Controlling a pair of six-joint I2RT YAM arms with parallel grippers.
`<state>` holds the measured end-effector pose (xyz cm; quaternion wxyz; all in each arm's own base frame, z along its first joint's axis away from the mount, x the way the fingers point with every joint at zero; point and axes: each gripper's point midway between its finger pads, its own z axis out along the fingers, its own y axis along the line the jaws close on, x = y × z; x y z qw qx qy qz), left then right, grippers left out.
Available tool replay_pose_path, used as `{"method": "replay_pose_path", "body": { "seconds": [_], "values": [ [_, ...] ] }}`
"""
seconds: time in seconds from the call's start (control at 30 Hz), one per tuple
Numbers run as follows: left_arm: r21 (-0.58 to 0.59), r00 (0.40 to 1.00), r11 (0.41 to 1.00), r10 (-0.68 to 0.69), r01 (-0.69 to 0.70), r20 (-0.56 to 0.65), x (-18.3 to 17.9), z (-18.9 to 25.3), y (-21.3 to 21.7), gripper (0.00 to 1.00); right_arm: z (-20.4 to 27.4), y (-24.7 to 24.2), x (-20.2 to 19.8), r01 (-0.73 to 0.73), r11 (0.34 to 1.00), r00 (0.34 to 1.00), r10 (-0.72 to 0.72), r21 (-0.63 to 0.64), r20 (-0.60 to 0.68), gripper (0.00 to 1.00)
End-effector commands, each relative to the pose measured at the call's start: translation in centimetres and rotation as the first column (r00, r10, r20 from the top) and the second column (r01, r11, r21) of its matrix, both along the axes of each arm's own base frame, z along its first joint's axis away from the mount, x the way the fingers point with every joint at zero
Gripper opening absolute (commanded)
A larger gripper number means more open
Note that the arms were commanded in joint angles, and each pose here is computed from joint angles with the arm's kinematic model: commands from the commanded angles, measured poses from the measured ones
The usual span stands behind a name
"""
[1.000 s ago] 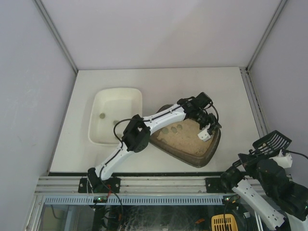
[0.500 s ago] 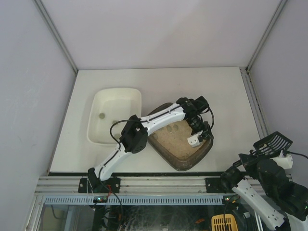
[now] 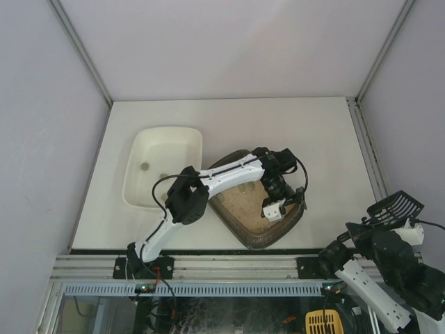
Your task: Clean the litter box
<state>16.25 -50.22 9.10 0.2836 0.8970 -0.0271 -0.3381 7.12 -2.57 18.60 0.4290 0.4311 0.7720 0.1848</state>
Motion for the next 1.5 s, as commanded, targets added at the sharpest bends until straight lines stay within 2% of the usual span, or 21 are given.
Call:
{"method": "replay_pose_path", "body": {
  "seconds": [0.0, 0.17, 0.37, 0.47, 0.57, 0.6, 0.7, 0.8, 0.83, 0.87, 0.97, 1.07, 1.17, 1.23, 1.3, 1.33, 1.4, 1.47],
  "values": [
    [-0.324, 0.941, 0.905, -0.185, 0.275, 0.284, 0.4, 7.1, -1.7, 1.0, 1.3, -0.4, -0.1, 0.014, 1.0, 0.998, -0.015, 0.019, 0.057, 0.0],
    [-0.298, 0.959, 0.948, -0.021, 0.108, 0.282, 4.6, 8.4, -1.4, 1.0, 2.4, -0.3, -0.4, 0.0, 0.999, 0.997, -0.003, 0.041, 0.076, 0.0],
    [-0.289, 0.914, 0.943, 0.258, -0.167, 0.314, 11.8, 10.9, -0.2, 1.0, 3.4, 0.6, -0.5, -0.061, 0.998, 0.993, 0.059, 0.017, 0.106, 0.0],
    [-0.302, 0.865, 0.88, 0.442, -0.367, 0.238, 14.7, 13.9, 2.0, 1.0, 4.6, 2.7, 0.8, -0.19, 0.98, 0.974, 0.195, -0.054, 0.112, 0.0],
    [-0.331, 0.76, 0.745, 0.64, -0.58, 0.109, 16.5, 18.1, 4.1, 1.0, 5.1, 5.4, 2.5, -0.34, 0.93, 0.936, 0.349, -0.14, 0.043, 0.0],
    [-0.351, 0.71, 0.68, 0.702, -0.644, 0.056, 17.0, 20.0, 5.0, 1.0, 5.0, 6.6, 3.3, -0.397, 0.902, 0.914, 0.405, -0.168, 0.013, 0.0],
    [-0.331, 0.437, 0.36, 0.878, -0.872, -0.195, 19.3, 25.3, 7.9, 1.0, 4.9, 11.4, 5.6, -0.606, 0.769, 0.793, 0.604, -0.204, -0.078, 0.0],
    [-0.164, 0.047, -0.019, 0.922, -0.986, -0.385, 21.8, 27.8, 12.3, 1.0, 4.6, 16.9, 7.6, -0.78, 0.61, 0.625, 0.769, -0.143, -0.132, 0.0],
    [-0.092, -0.074, -0.124, 0.905, -0.988, -0.42, 22.3, 27.8, 14.0, 1.0, 4.4, 18.2, 8.3, -0.814, 0.57, 0.581, 0.8, -0.114, -0.149, 0.0],
    [-0.019, -0.175, -0.204, 0.878, -0.979, -0.446, 22.6, 27.7, 15.7, 1.0, 4.4, 19.5, 8.8, -0.843, 0.529, 0.537, 0.83, -0.093, -0.15, 0.0],
    [0.171, -0.41, -0.374, 0.795, -0.911, -0.447, 22.3, 26.3, 20.3, 1.0, 3.8, 22.0, 9.8, -0.901, 0.434, 0.431, 0.885, -0.022, -0.178, 0.0],
    [0.324, -0.532, -0.427, 0.741, -0.844, -0.41, 21.0, 24.5, 23.6, 1.0, 2.4, 23.2, 9.9, -0.919, 0.381, 0.351, 0.908, 0.102, -0.23, 0.0],
    [0.405, -0.674, -0.539, 0.596, -0.739, -0.437, 20.6, 23.9, 27.7, 1.0, 0.9, 23.8, 9.2, -0.911, 0.348, 0.283, 0.918, 0.223, -0.277, 0.0],
    [0.45, -0.717, -0.561, 0.493, -0.695, -0.493, 20.1, 24.2, 29.6, 1.0, 0.3, 24.2, 8.6, -0.899, 0.33, 0.246, 0.924, 0.288, -0.294, 0.0],
    [0.491, -0.778, -0.631, 0.32, -0.601, -0.541, 19.9, 24.7, 32.5, 1.0, -0.2, 24.5, 8.4, -0.883, 0.325, 0.223, 0.926, 0.34, -0.305, 0.0],
    [0.515, -0.787, -0.638, 0.25, -0.572, -0.564, 19.7, 24.9, 33.4, 1.0, -0.5, 24.6, 8.2, -0.87, 0.327, 0.215, 0.925, 0.368, -0.314, 0.0],
    [0.551, -0.828, -0.678, 0.157, -0.487, -0.538, 19.7, 24.2, 35.6, 1.0, -0.9, 24.4, 8.1, -0.844, 0.343, 0.207, 0.917, 0.412, -0.34, 0.0],
    [0.603, -0.883, -0.7, 0.085, -0.382, -0.461, 19.1, 22.6, 36.5, 1.0, -1.4, 23.9, 8.1, -0.819, 0.372, 0.195, 0.896, 0.436, -0.399, 0.0]
  ]
}}
